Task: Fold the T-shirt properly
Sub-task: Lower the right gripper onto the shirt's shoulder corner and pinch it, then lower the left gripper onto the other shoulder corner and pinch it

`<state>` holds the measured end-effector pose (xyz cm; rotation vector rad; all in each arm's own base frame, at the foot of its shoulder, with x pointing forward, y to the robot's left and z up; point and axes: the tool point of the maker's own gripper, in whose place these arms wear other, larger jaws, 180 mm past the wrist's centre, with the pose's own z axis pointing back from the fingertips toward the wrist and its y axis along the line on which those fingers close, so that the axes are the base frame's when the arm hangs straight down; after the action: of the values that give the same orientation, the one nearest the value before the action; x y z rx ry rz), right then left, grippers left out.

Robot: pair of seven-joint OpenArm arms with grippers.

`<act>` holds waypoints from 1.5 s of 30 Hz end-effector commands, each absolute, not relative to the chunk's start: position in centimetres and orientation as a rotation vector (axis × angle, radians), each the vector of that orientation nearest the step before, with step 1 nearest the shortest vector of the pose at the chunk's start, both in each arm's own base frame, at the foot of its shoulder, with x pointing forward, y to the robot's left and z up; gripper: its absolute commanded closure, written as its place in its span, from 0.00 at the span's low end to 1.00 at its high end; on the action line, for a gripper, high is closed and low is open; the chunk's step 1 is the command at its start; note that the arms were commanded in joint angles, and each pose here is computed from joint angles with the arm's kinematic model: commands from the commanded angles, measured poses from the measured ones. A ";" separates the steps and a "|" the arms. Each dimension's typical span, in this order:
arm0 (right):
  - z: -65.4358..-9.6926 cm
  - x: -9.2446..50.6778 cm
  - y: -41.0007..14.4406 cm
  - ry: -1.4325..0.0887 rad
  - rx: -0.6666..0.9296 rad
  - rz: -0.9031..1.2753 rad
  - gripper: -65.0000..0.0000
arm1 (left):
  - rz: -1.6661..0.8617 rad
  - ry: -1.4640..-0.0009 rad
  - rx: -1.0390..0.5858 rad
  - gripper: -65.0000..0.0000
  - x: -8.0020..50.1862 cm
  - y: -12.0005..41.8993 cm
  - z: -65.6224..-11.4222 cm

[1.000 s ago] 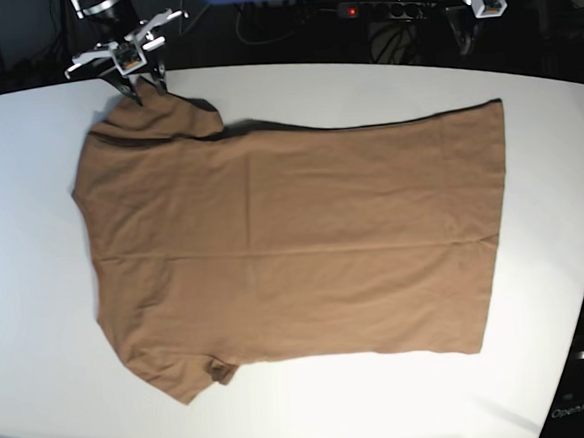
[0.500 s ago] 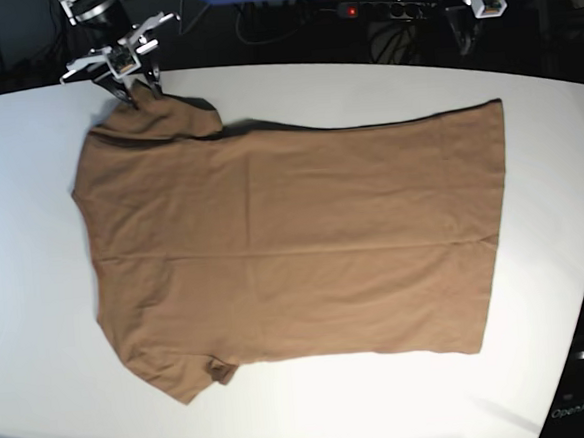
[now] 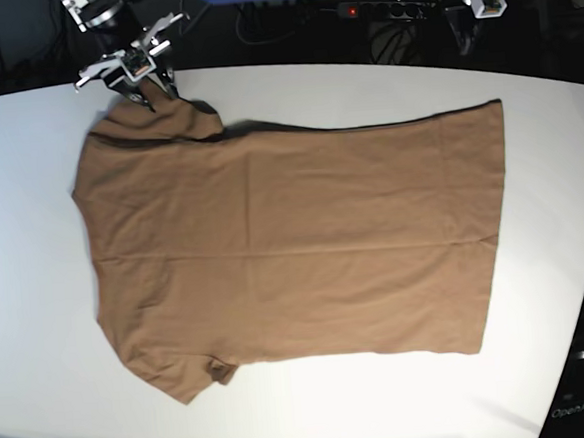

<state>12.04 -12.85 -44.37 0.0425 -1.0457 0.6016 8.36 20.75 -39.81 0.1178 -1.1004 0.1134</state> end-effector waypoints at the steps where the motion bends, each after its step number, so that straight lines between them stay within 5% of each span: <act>1: -47.4 9.5 -13.4 -0.856 0.015 0.654 0.65 | 0.112 -1.124 0.125 0.98 8.2 20.9 -39.1; 21: -51.9 7.6 -15.0 -0.722 0.010 0.666 0.66 | 0.110 -1.125 0.126 0.98 8.3 21.0 -39.0; 24: -51.9 7.6 -15.0 -0.722 0.010 0.666 0.75 | 0.110 -1.125 0.126 0.98 8.3 21.0 -39.0; 28: -51.9 7.6 -15.0 -0.722 0.010 0.666 0.99 | 0.110 -1.125 0.126 0.98 8.3 21.0 -39.0; 45: -50.8 8.7 -15.4 -0.754 -0.008 0.695 0.99 | 0.104 -1.147 0.122 0.98 8.7 20.9 -38.2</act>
<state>13.42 -12.22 -45.48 0.0913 -1.1089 0.6202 8.75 20.66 -39.10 0.1157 -1.1186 0.1101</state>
